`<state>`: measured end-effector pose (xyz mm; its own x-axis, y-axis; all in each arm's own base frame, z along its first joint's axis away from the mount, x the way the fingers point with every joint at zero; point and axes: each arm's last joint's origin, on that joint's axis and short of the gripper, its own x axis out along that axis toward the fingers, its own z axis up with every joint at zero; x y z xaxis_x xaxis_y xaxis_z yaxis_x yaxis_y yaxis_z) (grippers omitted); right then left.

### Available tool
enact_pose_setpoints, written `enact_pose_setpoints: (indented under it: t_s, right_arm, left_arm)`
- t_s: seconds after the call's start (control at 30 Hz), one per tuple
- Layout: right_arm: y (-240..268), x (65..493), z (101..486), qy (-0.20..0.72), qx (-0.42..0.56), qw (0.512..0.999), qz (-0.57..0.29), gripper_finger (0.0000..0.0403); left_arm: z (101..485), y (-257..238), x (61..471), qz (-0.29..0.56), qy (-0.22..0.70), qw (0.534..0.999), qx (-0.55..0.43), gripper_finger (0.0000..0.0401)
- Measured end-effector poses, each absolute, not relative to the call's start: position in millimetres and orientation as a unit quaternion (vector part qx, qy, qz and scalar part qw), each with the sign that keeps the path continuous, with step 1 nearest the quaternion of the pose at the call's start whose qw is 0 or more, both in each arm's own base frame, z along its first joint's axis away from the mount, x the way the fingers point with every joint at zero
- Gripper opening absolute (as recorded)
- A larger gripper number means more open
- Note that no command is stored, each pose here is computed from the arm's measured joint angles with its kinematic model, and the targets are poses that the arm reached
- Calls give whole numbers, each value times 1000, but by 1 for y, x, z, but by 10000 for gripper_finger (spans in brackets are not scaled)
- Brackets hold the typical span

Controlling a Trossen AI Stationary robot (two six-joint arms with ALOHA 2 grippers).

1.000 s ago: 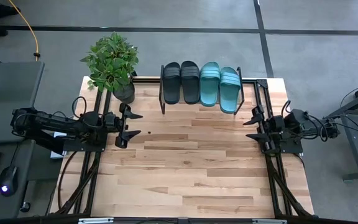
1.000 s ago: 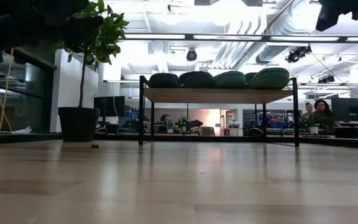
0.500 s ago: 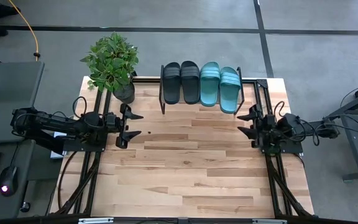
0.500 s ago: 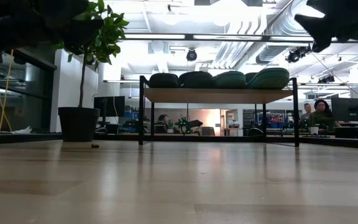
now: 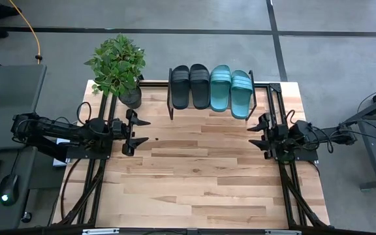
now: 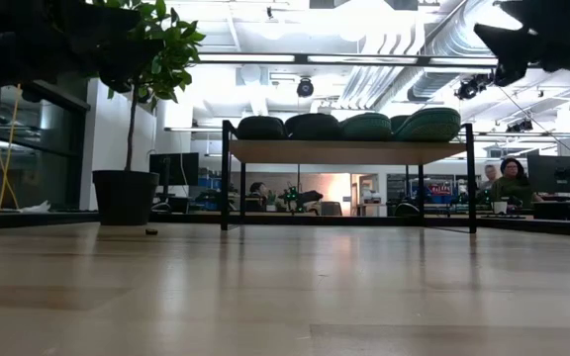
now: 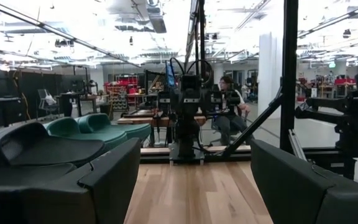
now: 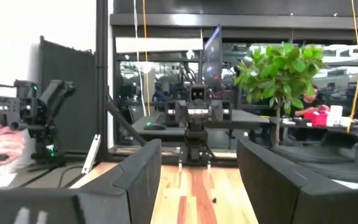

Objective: Pick and place slides into the shelf
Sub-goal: Return to Home Position

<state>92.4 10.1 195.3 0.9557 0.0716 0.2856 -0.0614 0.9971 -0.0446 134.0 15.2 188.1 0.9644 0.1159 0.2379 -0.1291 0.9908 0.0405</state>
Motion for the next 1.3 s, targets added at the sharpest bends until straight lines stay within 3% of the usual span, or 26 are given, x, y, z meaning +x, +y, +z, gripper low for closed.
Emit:
enact_pose_setpoints:
  t_s: [0.53, 1.3]
  right_arm:
    - [11, 95, 187, -109, -36, 992, 43, 202]
    - [9, 97, 169, -17, -42, 999, 17, 202]
  left_arm:
    - [188, 15, 134, 63, -114, 991, 29, 287]
    - [168, 17, 137, 79, -7, 995, 62, 287]
